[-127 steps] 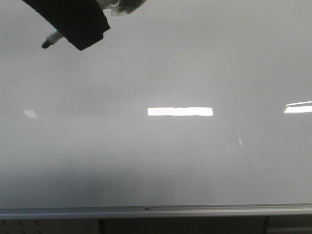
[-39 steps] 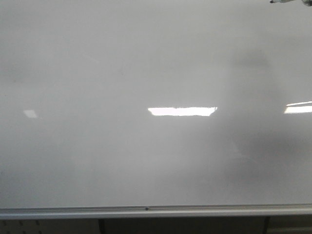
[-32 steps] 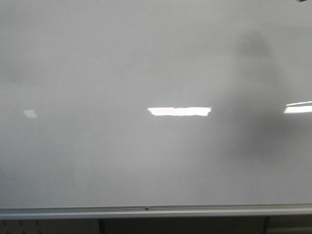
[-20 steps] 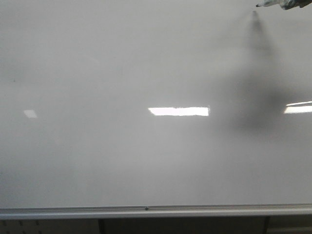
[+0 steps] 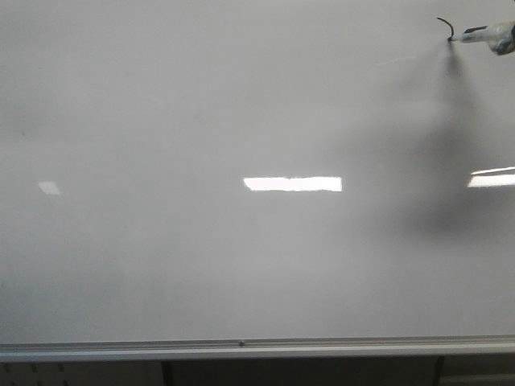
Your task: Write number 2 on whiteboard
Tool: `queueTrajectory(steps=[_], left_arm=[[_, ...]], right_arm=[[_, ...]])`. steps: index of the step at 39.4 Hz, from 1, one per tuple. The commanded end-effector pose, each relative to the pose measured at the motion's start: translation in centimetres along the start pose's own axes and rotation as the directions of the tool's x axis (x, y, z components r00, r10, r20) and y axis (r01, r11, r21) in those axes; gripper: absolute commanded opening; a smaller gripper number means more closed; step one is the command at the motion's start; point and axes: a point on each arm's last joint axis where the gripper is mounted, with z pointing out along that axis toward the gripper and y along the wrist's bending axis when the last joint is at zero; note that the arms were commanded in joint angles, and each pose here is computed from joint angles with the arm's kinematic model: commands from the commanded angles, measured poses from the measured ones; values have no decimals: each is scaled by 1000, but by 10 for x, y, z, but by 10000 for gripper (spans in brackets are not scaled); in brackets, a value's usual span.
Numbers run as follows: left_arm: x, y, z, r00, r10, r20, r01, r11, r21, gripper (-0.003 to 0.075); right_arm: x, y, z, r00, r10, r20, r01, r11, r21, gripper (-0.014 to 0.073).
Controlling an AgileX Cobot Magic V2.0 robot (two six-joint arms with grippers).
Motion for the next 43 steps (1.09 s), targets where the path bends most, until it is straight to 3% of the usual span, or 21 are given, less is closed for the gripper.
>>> queueTrajectory(steps=[1, 10, 15, 22, 26, 33, 43], left_arm=[[-10, 0, -10, 995, -14, 98, 16, 1000, -13, 524], [-10, 0, -10, 995, -14, 98, 16, 1000, -13, 523], [-10, 0, -10, 995, -14, 98, 16, 1000, -13, 507], [-10, 0, -10, 995, -14, 98, 16, 1000, -13, 468], [-10, 0, -10, 995, -14, 98, 16, 1000, -13, 447], [-10, 0, -10, 995, -14, 98, 16, 1000, -13, 410], [-10, 0, -10, 995, -14, 98, 16, 1000, -13, 346]], right_arm=[[-10, 7, 5, 1000, -11, 29, 12, 1000, -20, 36], [-9, 21, 11, 999, -46, 15, 47, 997, -60, 36], [-6, 6, 11, 998, -69, -7, 69, 998, -12, 36], [-1, -27, 8, 1000, 3, -21, -2, 997, 77, 36], [-2, -31, 5, 999, 37, -14, -36, 996, 84, 36], [-16, -10, -26, 996, 26, 81, -28, 999, 31, 36], [-14, 42, -88, 984, -156, 91, 169, 972, -163, 36]])
